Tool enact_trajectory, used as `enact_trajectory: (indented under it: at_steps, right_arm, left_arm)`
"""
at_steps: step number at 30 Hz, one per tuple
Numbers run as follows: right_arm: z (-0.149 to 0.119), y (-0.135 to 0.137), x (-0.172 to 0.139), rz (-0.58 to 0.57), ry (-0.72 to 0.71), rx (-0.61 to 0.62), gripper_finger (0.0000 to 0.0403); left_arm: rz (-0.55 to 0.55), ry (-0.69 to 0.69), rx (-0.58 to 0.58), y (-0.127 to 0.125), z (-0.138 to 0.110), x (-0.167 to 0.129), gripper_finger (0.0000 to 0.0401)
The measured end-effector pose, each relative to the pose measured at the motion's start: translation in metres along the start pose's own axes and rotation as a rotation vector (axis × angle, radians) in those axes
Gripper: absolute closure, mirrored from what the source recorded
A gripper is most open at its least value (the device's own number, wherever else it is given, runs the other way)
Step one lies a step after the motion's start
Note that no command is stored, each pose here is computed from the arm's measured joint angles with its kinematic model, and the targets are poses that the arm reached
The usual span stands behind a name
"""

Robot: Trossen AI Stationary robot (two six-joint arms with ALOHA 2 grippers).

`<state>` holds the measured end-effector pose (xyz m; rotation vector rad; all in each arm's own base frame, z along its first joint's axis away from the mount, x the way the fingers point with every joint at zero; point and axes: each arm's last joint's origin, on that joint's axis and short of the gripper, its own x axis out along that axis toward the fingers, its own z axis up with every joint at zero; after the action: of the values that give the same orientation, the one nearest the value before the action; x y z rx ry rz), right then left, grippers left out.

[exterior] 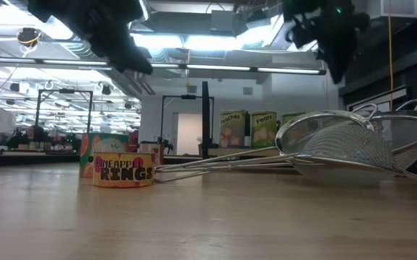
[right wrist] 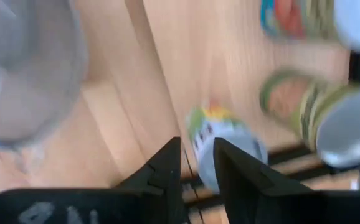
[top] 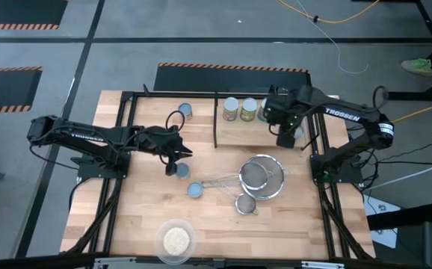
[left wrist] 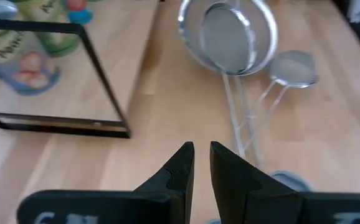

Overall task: Pick and place cans onto a shelf
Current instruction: Put the canned orange on the shelf

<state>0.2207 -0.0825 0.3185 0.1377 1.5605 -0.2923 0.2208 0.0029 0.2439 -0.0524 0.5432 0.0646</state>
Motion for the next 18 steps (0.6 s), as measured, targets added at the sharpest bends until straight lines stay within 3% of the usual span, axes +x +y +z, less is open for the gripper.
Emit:
enact_trajectory:
  at_steps: [5,11,18]
  right_arm:
    - [0.020,0.014,-0.012,0.058,-0.221,0.028,0.0304]
    - [0.040,0.031,-0.021,0.142,-0.449,-0.035,0.0304]
    - [0.052,0.045,-0.030,0.168,-0.609,-0.080,0.0304]
  left_arm:
    - [-0.067,-0.002,-0.023,-0.014,0.000,-0.001,0.0357]
    - [-0.155,0.011,-0.059,-0.039,-0.003,-0.004,0.0357]
    - [-0.307,0.049,-0.068,-0.062,-0.008,-0.010,0.0357]
